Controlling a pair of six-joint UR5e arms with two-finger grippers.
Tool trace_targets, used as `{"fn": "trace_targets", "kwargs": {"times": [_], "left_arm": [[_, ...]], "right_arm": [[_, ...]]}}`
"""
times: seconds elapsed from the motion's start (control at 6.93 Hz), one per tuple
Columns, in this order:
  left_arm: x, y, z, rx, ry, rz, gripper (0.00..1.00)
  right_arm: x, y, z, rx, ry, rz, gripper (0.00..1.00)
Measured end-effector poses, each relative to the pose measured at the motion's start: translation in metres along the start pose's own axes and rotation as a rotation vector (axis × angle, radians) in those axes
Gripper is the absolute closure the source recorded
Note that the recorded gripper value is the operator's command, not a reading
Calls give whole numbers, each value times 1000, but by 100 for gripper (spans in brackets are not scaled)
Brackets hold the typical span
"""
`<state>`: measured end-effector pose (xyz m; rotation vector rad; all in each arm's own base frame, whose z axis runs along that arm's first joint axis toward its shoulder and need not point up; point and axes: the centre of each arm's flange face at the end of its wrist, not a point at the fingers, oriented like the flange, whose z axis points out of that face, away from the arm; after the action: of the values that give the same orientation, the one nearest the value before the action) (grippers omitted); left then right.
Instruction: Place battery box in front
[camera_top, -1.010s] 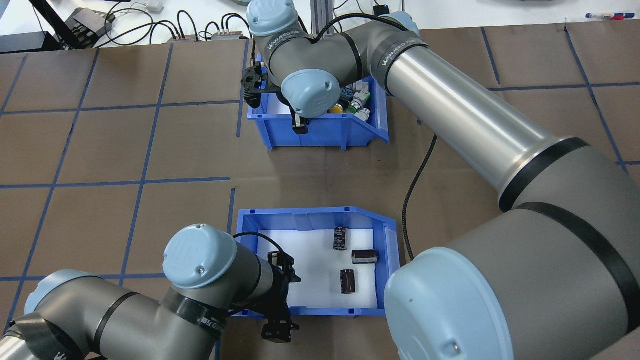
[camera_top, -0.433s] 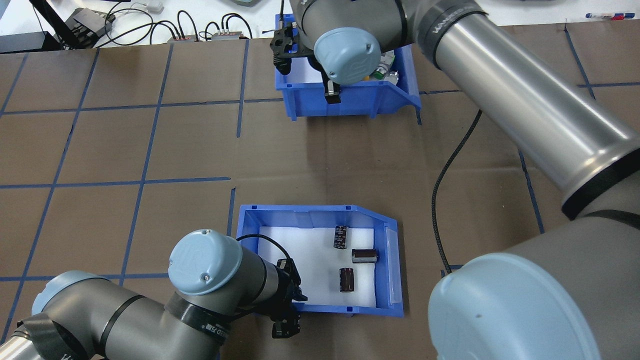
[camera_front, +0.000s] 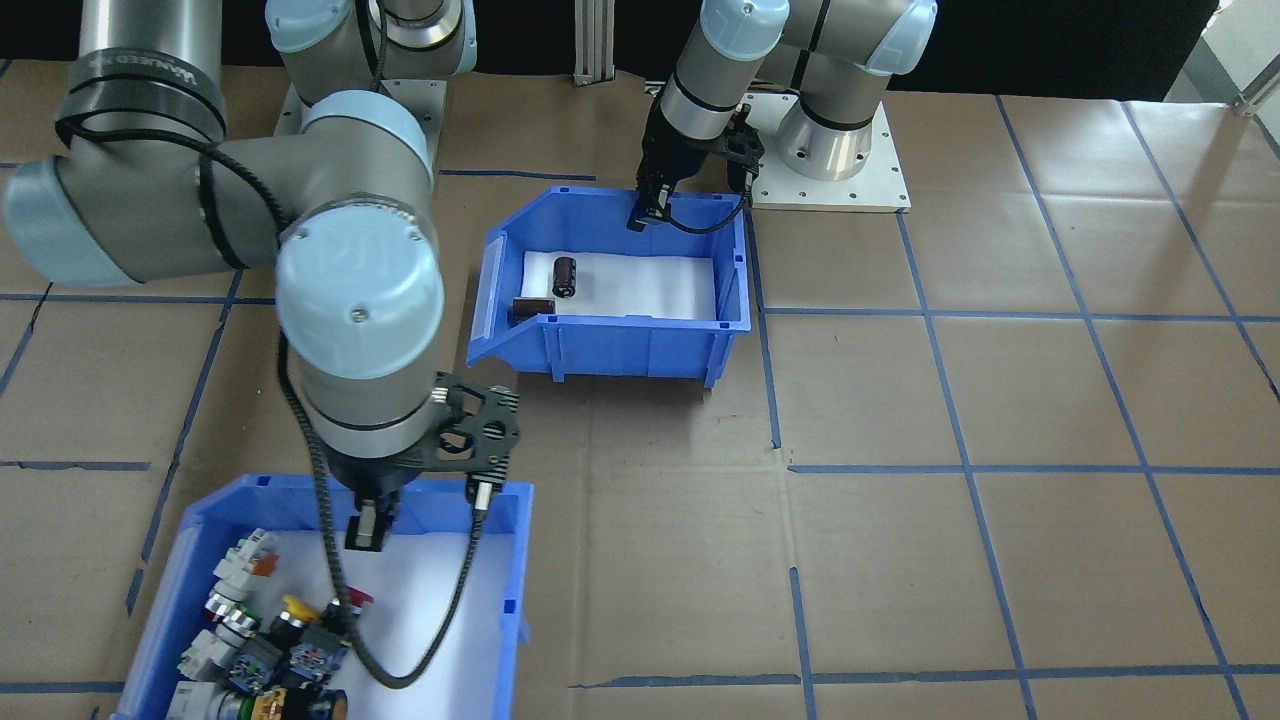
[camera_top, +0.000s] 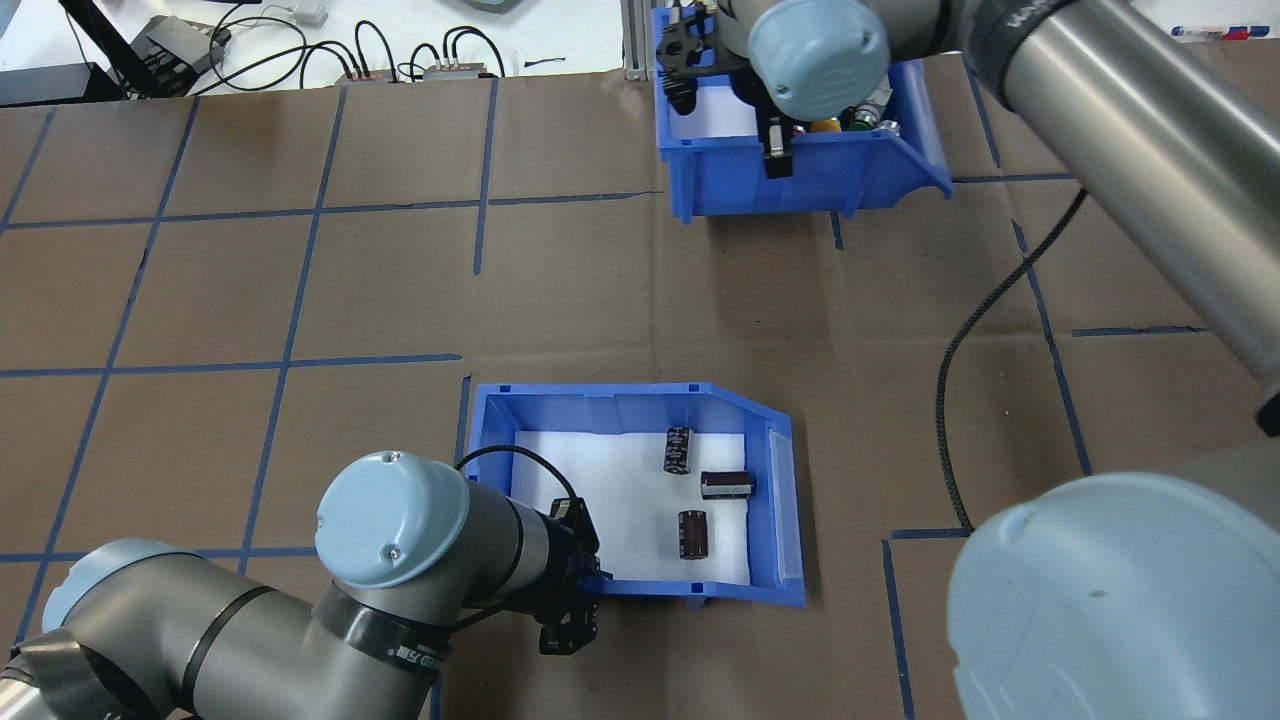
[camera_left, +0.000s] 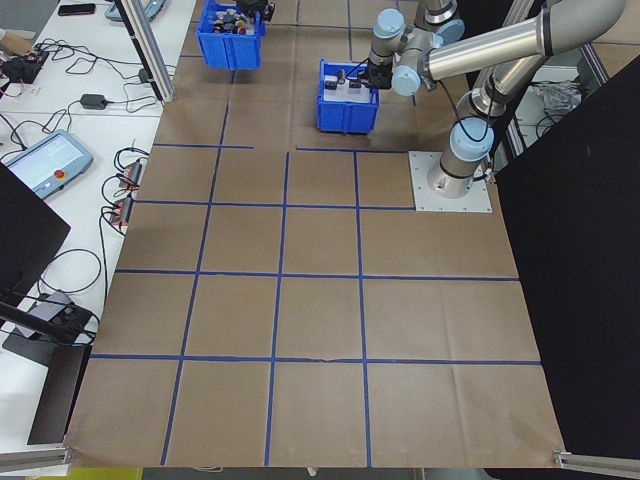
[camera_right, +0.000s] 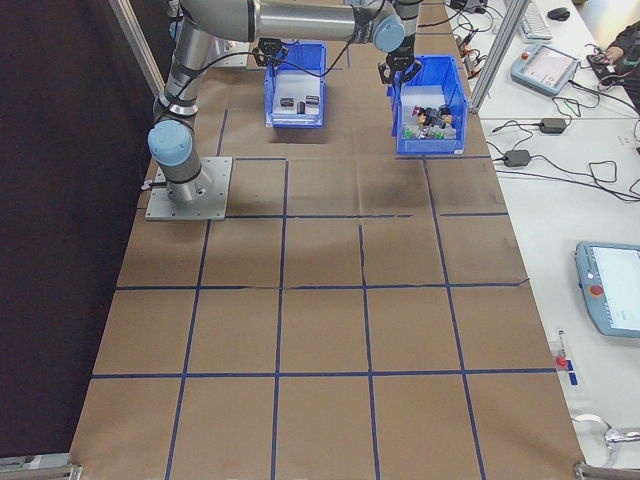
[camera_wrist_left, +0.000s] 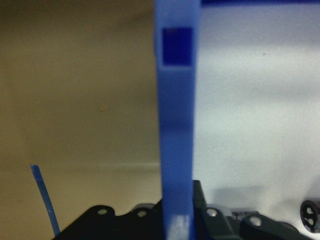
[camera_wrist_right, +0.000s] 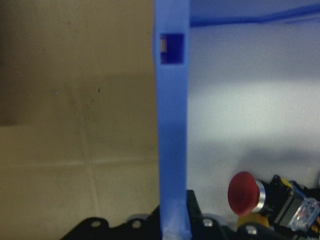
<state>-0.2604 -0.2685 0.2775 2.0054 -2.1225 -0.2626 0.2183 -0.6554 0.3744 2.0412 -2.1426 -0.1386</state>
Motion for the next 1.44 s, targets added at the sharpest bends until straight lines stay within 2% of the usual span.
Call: {"fn": "trace_targets", "kwargs": {"times": [0.29, 0.58, 0.72, 1.01, 1.44], "left_arm": [[44, -26, -37, 37, 27, 2, 100], [97, -68, -66, 80, 28, 4, 100], [127, -80, -73, 90, 26, 14, 100], [214, -86, -78, 92, 31, 35, 98], [307, -59, -42, 45, 19, 48, 94]], "right_arm": [[-26, 92, 15, -5, -39, -7, 100], [-69, 158, 27, 3, -35, -24, 100], [-88, 171, 31, 7, -37, -20, 100], [-110, 176, 39, 8, -19, -55, 100], [-119, 176, 43, 5, -7, -87, 100]]}}
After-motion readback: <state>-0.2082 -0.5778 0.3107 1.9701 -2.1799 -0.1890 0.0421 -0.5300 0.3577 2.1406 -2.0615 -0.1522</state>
